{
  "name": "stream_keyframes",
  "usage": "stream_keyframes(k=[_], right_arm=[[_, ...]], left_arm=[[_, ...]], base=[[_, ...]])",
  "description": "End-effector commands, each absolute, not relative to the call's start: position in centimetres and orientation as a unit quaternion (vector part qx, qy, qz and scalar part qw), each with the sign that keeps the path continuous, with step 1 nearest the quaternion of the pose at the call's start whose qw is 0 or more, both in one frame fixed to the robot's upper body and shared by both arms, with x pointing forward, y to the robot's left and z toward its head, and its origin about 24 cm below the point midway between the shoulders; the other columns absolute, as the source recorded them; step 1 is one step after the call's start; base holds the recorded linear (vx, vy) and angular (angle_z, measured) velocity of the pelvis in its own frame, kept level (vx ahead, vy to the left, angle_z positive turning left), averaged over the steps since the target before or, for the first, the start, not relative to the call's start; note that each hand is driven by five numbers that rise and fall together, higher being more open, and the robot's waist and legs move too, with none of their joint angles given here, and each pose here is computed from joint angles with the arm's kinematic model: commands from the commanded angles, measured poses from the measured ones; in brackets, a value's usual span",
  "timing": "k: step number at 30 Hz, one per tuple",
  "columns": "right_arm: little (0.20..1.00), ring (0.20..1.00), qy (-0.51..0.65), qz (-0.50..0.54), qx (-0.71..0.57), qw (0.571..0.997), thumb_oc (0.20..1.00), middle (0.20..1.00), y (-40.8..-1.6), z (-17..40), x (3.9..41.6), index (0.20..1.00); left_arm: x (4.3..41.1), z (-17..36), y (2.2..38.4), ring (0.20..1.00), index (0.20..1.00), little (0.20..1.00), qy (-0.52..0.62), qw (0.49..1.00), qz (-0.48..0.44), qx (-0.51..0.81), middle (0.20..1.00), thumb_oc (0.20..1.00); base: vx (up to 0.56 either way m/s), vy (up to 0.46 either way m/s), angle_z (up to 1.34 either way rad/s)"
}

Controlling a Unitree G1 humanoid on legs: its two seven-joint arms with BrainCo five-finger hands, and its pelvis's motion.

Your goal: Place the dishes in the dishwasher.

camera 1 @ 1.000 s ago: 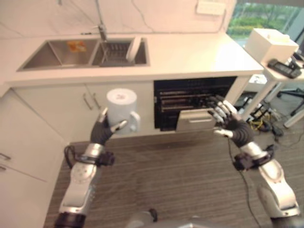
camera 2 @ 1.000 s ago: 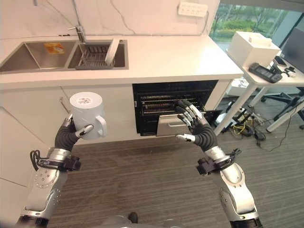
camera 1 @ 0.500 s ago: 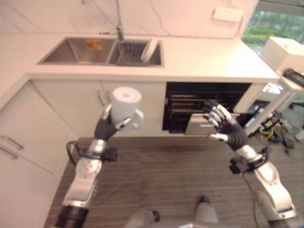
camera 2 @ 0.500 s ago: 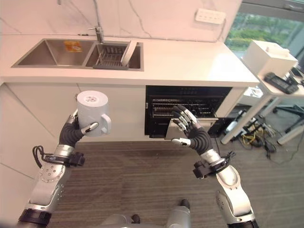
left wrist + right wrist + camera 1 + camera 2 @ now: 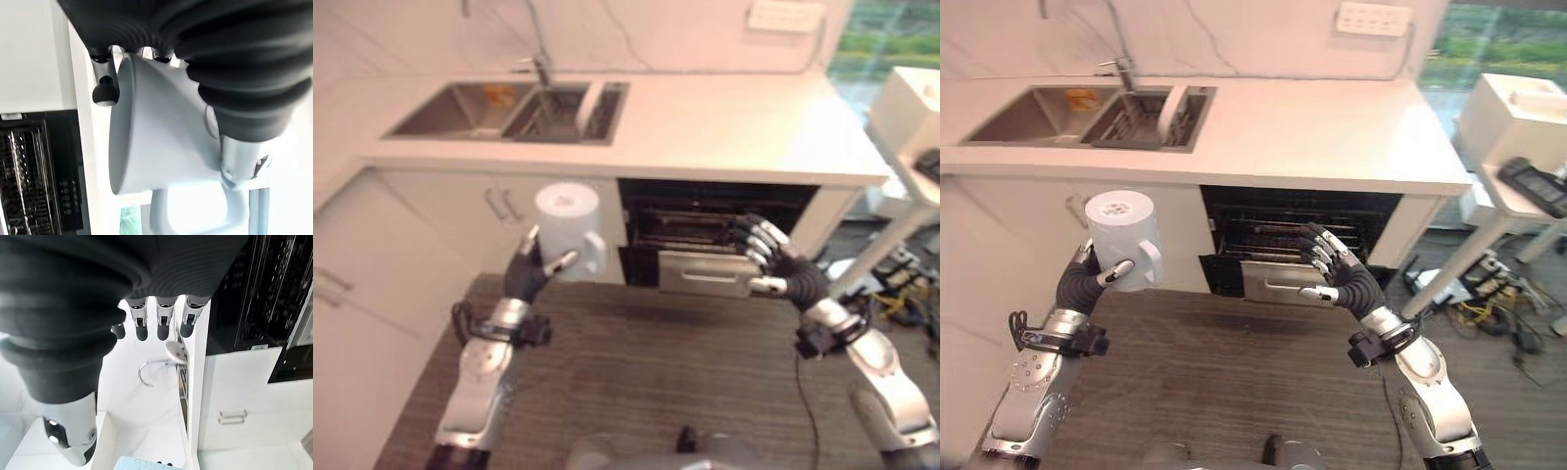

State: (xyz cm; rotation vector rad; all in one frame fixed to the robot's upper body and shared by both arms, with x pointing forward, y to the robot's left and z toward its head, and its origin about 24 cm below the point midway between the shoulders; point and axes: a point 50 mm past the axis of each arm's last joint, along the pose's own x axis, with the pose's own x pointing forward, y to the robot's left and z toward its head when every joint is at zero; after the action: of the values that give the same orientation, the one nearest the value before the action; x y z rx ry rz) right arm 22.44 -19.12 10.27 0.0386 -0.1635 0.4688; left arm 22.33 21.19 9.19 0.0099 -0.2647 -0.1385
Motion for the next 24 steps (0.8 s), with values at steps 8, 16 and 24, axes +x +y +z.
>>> stream_keyframes(k=[8, 16, 24], right_arm=[[1.0, 1.0, -0.172, 0.217, 0.021, 0.961, 1.0, 1.0, -19.0, 13.0, 22.0, 1.0], [1.0, 1.0, -0.179, 0.222, 0.037, 0.958, 1.0, 1.0, -17.8, 12.6, 22.2, 1.0], [1.0, 1.0, -0.184, 0.239, 0.042, 0.953, 1.0, 1.0, -16.9, 12.8, 22.5, 1.0]], left_arm=[[23.2, 12.1, 21.5, 0.2, 0.2, 0.2, -0.2, 0.977, -0.073, 0.029, 0.2, 0.2], [23.4, 12.2, 20.7, 0.2, 0.2, 0.2, -0.207, 0.971, -0.088, 0.075, 0.2, 0.2], [24.2, 13.3, 21.0, 0.2, 0.2, 0.2, -0.225, 0.966, -0.081, 0.101, 0.2, 0.2]], base=[[0.15, 0.281, -0.01], [0.11, 0.179, -0.07], [0.1, -0.285, -0.23]])
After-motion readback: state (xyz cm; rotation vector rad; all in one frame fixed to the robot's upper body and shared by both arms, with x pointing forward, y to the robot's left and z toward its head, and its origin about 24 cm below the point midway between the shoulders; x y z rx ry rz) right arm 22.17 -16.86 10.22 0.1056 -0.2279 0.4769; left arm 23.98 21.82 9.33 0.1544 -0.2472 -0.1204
